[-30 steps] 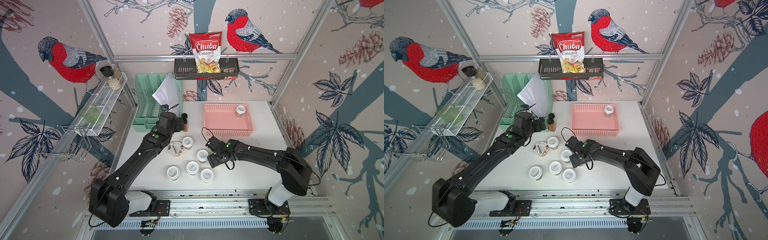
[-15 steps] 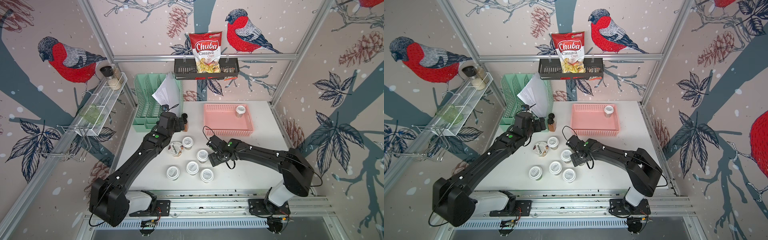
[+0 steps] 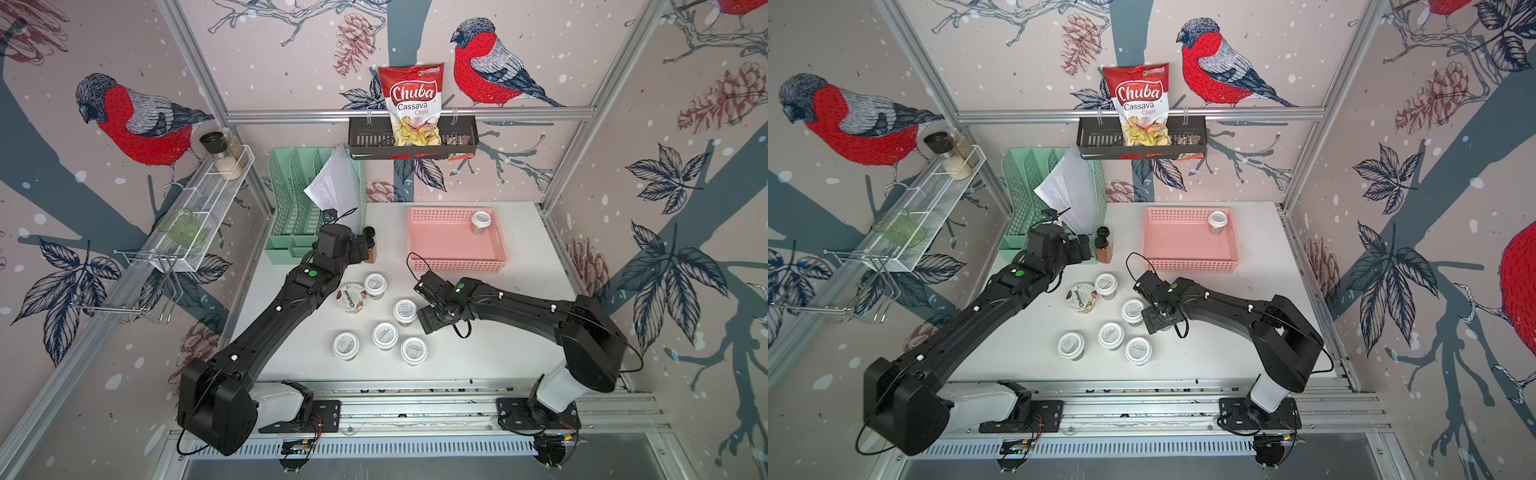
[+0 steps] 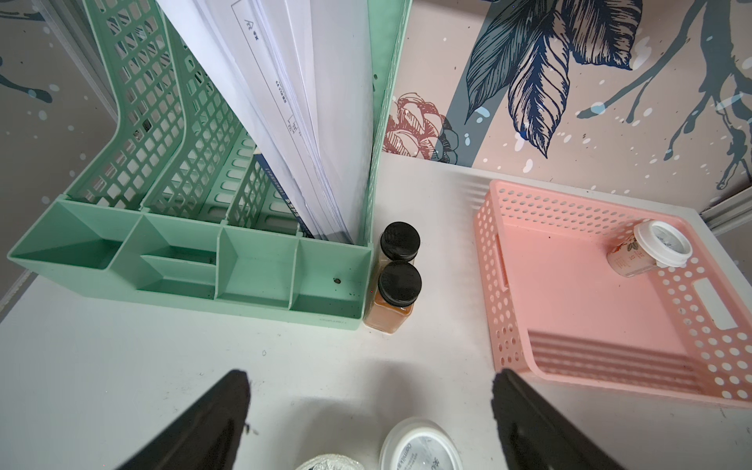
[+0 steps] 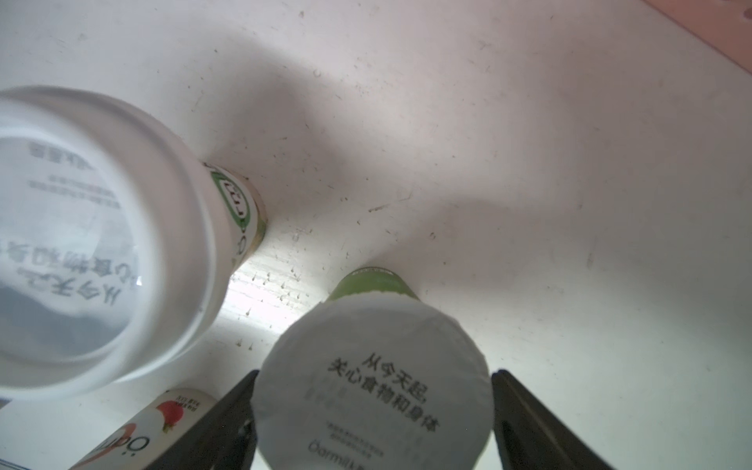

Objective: Put the yogurt in the basket
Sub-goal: Pick up the yogurt from the center of the board.

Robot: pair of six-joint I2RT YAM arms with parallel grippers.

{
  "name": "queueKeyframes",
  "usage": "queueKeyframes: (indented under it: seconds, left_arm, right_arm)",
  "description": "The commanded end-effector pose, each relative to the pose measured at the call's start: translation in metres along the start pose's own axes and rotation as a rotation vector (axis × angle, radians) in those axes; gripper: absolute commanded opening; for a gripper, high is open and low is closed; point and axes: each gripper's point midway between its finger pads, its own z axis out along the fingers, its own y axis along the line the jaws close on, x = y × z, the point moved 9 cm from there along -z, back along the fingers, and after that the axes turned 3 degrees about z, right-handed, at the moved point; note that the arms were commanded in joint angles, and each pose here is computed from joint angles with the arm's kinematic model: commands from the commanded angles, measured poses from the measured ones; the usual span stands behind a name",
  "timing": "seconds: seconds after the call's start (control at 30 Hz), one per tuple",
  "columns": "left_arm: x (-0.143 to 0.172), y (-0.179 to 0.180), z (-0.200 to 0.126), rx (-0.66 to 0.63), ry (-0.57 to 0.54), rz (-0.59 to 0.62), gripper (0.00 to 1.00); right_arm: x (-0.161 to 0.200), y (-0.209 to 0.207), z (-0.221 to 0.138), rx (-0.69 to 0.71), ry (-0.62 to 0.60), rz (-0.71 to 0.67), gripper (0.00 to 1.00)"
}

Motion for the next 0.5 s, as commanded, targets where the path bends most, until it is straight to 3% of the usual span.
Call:
queueKeyframes:
  seconds: [0.0, 0.47]
  left_arm:
    - [-0.0016, -0.0009, -0.001, 0.008, -0.013, 0.015, 0.96]
    - [-0.0012, -0.0012, -0.0008, 0.008, -0.011, 0.017, 0.96]
  right_arm:
    - [-0.0001, 0.0001, 0.0019, 0.008, -0.004, -0.015, 0.86]
    - [-0.0018, -0.0016, -0.004, 0.024, -0.017, -0.015, 0.79]
